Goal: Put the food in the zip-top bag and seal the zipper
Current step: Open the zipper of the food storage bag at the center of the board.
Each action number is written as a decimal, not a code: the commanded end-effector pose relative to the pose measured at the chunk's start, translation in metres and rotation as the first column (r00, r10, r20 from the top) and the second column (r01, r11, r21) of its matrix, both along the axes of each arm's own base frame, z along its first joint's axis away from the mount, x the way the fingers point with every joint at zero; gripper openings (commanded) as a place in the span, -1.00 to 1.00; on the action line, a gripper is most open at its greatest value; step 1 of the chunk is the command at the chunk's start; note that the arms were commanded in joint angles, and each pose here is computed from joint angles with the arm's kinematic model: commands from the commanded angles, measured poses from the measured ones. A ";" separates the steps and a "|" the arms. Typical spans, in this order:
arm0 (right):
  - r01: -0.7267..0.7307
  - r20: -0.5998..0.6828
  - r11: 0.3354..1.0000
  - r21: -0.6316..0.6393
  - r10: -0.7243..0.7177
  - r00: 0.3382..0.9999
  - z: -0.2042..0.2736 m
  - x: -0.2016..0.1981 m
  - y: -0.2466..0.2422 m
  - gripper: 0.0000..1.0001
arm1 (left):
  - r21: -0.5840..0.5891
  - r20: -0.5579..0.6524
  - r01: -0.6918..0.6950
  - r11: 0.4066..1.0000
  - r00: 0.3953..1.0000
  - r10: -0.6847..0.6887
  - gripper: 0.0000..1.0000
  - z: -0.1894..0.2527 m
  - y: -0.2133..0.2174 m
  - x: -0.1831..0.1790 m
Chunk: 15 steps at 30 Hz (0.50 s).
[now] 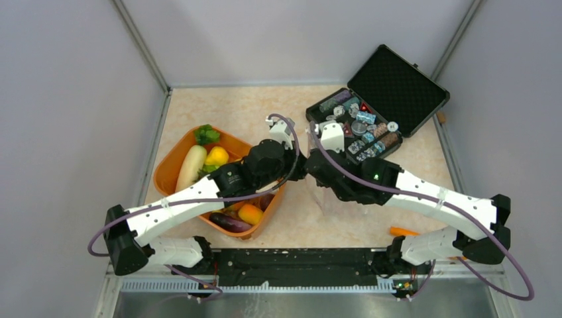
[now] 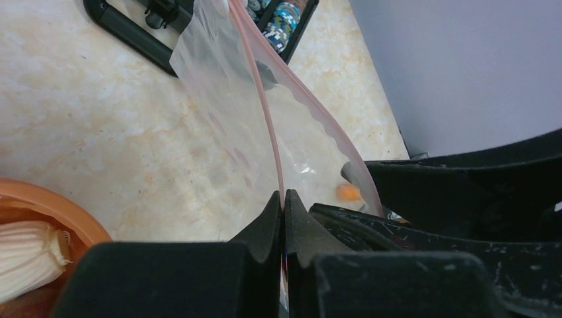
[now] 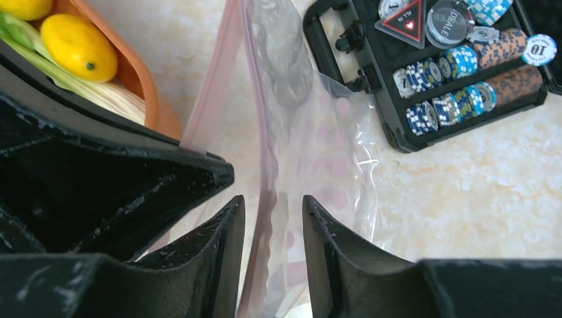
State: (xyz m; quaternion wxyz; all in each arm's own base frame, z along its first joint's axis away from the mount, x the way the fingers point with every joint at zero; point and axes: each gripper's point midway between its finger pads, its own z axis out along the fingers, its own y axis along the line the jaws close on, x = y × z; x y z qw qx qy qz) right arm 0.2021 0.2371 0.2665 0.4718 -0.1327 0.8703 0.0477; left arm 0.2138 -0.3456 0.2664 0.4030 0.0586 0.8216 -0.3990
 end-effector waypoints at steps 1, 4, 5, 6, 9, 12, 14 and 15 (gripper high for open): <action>0.067 0.063 0.997 0.023 -0.069 0.996 0.018 0.002 -0.012 -0.32 | -0.027 0.016 -0.035 0.999 0.999 0.035 -1.00 0.016 0.000 0.005; 0.063 0.082 0.997 0.049 -0.066 0.994 0.024 0.003 -0.014 -0.58 | -0.018 0.020 -0.054 0.998 0.998 0.054 -1.00 0.014 0.004 0.007; 0.057 0.084 0.997 0.057 -0.062 0.995 0.025 0.003 -0.013 -0.67 | -0.009 0.024 -0.064 0.998 0.998 0.064 -1.00 0.013 0.007 0.008; 0.045 0.085 0.997 0.065 -0.051 0.995 0.026 0.002 -0.011 -0.79 | 0.007 0.030 -0.082 0.997 0.996 0.082 -1.00 0.011 0.010 0.011; 0.032 0.085 0.998 0.052 -0.037 0.996 0.022 0.002 -0.011 -0.95 | 0.063 0.038 -0.127 0.990 0.991 0.125 -1.00 0.000 0.021 0.015; 0.070 0.095 0.997 0.040 -0.074 0.993 0.018 0.004 -0.018 -1.00 | 0.160 0.041 -0.208 0.965 0.978 0.204 -1.00 -0.022 0.041 0.023; 0.089 0.108 0.995 0.050 -0.094 0.990 0.018 0.005 -0.023 -1.00 | 0.239 0.030 -0.263 0.935 0.964 0.263 -1.00 -0.041 0.059 0.028; 0.106 0.115 0.992 0.063 -0.112 0.987 0.017 0.005 -0.025 -1.00 | 0.273 0.022 -0.293 0.916 0.954 0.298 -1.00 -0.049 0.069 0.030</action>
